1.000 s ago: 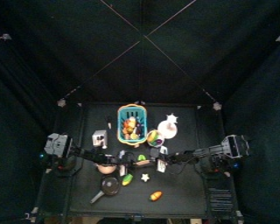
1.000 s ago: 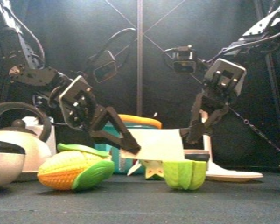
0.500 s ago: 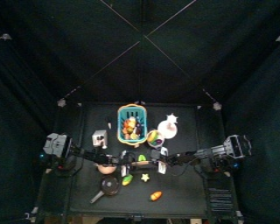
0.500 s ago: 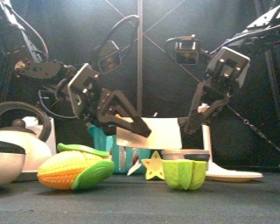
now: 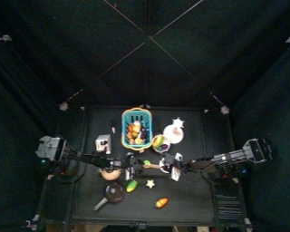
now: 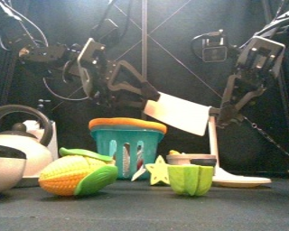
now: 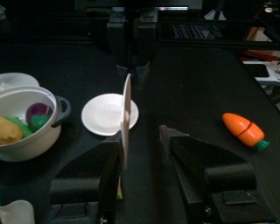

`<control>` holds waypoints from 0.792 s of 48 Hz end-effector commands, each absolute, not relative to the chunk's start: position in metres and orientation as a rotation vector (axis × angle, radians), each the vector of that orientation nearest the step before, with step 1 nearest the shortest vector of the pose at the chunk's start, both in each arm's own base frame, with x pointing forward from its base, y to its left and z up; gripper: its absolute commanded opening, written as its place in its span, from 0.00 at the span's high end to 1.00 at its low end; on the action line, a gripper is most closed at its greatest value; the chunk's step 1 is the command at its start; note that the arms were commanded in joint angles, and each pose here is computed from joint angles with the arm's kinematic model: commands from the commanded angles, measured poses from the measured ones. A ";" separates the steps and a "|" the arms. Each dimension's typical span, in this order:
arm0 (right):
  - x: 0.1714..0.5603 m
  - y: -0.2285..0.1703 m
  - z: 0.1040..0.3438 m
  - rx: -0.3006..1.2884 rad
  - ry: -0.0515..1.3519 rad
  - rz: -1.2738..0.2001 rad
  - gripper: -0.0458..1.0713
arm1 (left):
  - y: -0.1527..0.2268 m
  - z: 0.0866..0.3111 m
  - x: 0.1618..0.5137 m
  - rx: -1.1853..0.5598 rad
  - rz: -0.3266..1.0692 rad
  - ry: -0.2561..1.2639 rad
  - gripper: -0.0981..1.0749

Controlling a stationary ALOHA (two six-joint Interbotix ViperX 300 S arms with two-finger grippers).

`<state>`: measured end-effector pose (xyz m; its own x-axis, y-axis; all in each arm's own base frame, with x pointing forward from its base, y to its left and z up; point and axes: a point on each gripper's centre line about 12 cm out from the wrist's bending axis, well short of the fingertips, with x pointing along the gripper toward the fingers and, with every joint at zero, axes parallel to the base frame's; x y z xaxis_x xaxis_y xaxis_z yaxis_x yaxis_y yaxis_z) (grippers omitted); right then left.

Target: Drop cleaver onto plate

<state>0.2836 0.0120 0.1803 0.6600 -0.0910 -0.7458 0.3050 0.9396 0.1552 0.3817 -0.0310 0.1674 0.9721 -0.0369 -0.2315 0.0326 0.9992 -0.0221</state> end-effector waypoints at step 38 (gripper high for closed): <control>0.241 0.011 0.150 0.501 0.904 -0.299 0.71 | -0.022 0.209 0.309 -0.012 -0.022 0.045 0.26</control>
<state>0.2378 0.0133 0.1485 0.5810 -0.0352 -0.8131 0.4463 0.8492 0.2822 0.3066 -0.0230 0.2031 0.9972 -0.0277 -0.0688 0.0272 0.9996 -0.0087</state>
